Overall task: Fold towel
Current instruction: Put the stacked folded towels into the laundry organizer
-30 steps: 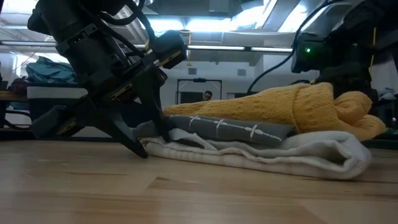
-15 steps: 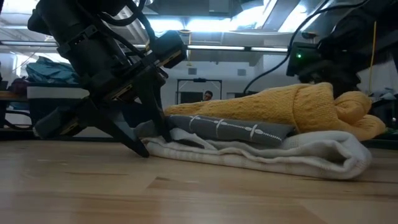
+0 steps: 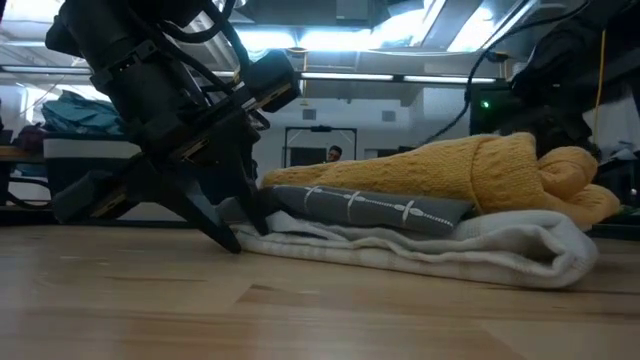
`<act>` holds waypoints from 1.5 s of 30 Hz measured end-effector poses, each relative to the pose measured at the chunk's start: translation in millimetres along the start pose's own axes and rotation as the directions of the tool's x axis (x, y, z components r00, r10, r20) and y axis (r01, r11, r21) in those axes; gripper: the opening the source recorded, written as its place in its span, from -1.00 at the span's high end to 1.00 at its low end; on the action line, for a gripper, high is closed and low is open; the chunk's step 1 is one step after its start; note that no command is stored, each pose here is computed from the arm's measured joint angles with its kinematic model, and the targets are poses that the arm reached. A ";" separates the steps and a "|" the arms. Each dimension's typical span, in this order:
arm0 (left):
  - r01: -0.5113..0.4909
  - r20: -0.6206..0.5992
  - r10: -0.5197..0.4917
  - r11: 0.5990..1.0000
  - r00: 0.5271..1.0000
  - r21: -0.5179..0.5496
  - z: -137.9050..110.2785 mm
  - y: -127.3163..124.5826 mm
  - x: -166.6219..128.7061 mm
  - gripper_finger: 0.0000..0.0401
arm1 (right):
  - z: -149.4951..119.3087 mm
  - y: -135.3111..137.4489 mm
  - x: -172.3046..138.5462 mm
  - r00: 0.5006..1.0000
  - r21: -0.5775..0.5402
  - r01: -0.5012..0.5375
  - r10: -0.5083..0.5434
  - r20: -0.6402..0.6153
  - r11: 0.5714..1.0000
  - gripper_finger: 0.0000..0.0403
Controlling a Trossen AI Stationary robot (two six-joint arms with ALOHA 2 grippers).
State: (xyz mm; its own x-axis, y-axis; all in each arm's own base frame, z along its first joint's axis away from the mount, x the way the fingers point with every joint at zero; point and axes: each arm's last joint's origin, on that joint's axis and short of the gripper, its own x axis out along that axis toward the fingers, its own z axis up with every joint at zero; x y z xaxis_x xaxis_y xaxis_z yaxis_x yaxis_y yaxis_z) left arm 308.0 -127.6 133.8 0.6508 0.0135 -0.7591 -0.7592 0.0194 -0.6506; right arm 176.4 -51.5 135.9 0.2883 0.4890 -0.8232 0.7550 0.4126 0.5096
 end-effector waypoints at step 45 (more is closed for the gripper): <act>-0.152 0.246 0.129 0.986 0.961 0.076 4.7 18.5 -16.6 0.43 | -0.9 -5.5 -1.5 0.999 -0.013 0.051 -0.051 -0.002 0.999 0.12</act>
State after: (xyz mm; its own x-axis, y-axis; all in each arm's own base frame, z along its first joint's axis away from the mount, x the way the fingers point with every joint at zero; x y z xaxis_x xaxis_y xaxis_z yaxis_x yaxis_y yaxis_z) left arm 283.2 -122.8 134.6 0.5288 0.2615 -0.8075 -0.8465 0.0930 -0.5242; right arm 171.3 -53.8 134.5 0.2479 0.4691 -0.8476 0.7613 0.4467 0.4699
